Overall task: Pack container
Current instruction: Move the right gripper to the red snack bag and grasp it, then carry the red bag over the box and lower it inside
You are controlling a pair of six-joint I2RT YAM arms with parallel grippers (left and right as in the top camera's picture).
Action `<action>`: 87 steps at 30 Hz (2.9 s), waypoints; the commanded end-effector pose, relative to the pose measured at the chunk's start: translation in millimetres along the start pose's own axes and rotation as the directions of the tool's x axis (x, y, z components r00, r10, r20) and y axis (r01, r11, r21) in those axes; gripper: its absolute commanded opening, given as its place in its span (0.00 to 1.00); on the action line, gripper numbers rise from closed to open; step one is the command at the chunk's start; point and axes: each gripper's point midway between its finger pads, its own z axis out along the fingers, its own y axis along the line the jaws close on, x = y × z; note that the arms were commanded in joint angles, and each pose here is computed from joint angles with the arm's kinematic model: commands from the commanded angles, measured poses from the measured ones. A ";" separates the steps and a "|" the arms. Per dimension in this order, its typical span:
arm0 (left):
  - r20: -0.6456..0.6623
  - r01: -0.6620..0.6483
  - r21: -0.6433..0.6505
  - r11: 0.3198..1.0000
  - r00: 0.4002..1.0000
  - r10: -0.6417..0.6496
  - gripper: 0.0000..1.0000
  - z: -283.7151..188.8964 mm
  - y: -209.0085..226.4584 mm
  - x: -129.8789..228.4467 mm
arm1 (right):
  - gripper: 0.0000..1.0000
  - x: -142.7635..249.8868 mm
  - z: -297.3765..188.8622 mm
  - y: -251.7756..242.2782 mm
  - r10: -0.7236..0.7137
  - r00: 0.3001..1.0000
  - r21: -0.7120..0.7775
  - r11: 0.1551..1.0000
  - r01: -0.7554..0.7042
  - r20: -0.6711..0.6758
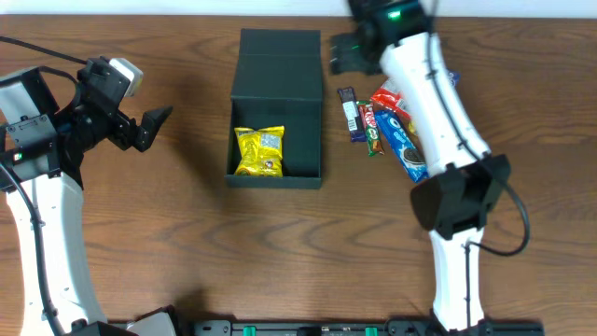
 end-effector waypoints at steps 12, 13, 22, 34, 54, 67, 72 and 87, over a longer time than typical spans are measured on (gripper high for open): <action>0.028 0.028 -0.006 1.000 0.999 -0.027 0.95 0.7 5.2 -6.7 | 0.89 1.5 107.8 -61.5 0.256 0.963 0.086 0.965 -0.249 -0.087; 0.033 0.030 -0.010 0.999 0.999 -0.030 0.95 0.7 6.3 -7.9 | 0.89 2.4 109.2 -64.3 0.263 0.961 0.101 0.962 -0.255 -0.086; 0.041 0.026 -0.016 1.000 0.999 -0.025 0.95 0.6 8.2 -10.2 | 0.86 15.5 129.0 -86.4 0.344 0.932 0.181 0.929 -0.321 -0.111; 0.050 0.024 -0.024 0.999 0.998 -0.023 0.95 0.4 10.4 -12.8 | 0.74 37.3 162.4 -96.9 0.355 0.918 0.224 0.923 -0.314 -0.177; 0.050 0.024 -0.025 0.999 0.998 -0.022 0.95 0.4 10.5 -12.8 | 0.01 27.8 151.9 -92.1 0.339 0.926 0.188 0.933 -0.307 -0.168; 0.050 0.024 -0.025 0.999 0.998 -0.022 0.95 0.4 10.5 -12.8 | 0.01 -47.9 37.7 -69.6 0.268 0.961 0.059 0.960 -0.272 0.072; 0.055 0.018 -0.028 0.999 0.998 -0.016 0.95 0.3 11.5 -14.0 | 0.01 -49.4 5.5 -53.7 0.225 0.969 0.035 0.973 -0.229 0.099; 0.064 0.021 -0.035 0.999 0.998 -0.019 0.95 0.1 13.4 -16.6 | 0.01 -1.2 -25.2 5.1 0.067 0.998 0.038 0.997 -0.067 -0.002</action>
